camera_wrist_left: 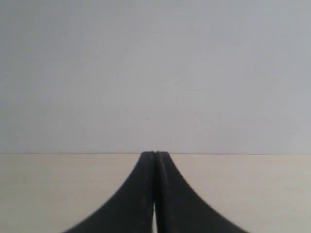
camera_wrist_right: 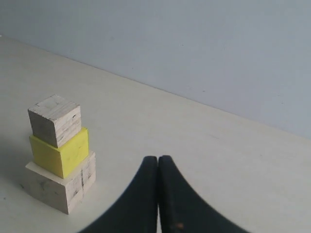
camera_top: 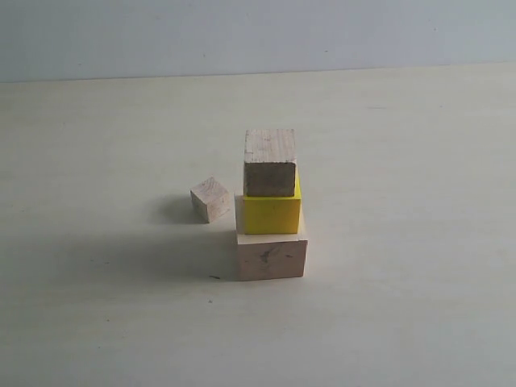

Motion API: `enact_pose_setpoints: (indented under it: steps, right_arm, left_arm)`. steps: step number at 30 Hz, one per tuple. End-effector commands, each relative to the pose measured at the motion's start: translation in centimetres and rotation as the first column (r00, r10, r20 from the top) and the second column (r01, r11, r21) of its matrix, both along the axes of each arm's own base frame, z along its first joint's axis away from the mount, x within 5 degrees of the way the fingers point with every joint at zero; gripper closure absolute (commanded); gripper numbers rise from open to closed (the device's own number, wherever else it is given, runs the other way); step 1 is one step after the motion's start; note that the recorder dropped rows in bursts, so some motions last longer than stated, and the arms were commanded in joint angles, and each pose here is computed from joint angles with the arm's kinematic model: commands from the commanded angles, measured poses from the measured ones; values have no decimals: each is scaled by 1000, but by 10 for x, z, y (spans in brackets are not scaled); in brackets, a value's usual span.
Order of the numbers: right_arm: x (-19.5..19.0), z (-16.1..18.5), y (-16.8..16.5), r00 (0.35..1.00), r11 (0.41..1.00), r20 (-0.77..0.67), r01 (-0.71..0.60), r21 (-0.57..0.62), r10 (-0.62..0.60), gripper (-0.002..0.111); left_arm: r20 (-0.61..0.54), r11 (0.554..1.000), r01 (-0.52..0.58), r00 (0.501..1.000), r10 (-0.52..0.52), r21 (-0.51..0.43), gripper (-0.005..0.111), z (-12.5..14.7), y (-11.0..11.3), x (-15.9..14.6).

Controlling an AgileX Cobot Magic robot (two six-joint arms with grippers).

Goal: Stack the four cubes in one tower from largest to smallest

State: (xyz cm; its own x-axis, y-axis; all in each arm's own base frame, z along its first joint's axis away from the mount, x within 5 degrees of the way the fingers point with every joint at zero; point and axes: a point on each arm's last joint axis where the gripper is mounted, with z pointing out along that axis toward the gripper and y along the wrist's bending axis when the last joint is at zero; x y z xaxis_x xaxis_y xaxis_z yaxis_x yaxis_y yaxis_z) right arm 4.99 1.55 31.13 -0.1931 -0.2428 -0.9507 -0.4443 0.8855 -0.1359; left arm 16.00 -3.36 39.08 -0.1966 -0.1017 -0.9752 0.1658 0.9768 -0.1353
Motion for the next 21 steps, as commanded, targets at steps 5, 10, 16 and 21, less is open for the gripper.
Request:
enact_pose_setpoints:
  steps: [5,10,16,21]
  right_arm:
    - [1,-14,2,1000,1000,-5,-8,-5,8,108]
    - [2,-16,2,1000,1000,-1,-10,-6,10,108]
    - [2,-15,3,1000,1000,8,-12,-2,12,108]
    - [2,-14,3,1000,1000,15,-14,1,14,108]
  left_arm:
    - [8,1000,6,1000,-6,-3,107,2,-1,0]
    - [103,1000,14,995,-14,-2,107,11,-2,1]
    - [170,999,15,985,-20,31,107,16,-2,1]
    - [74,999,14,997,-17,50,107,1,-6,20]
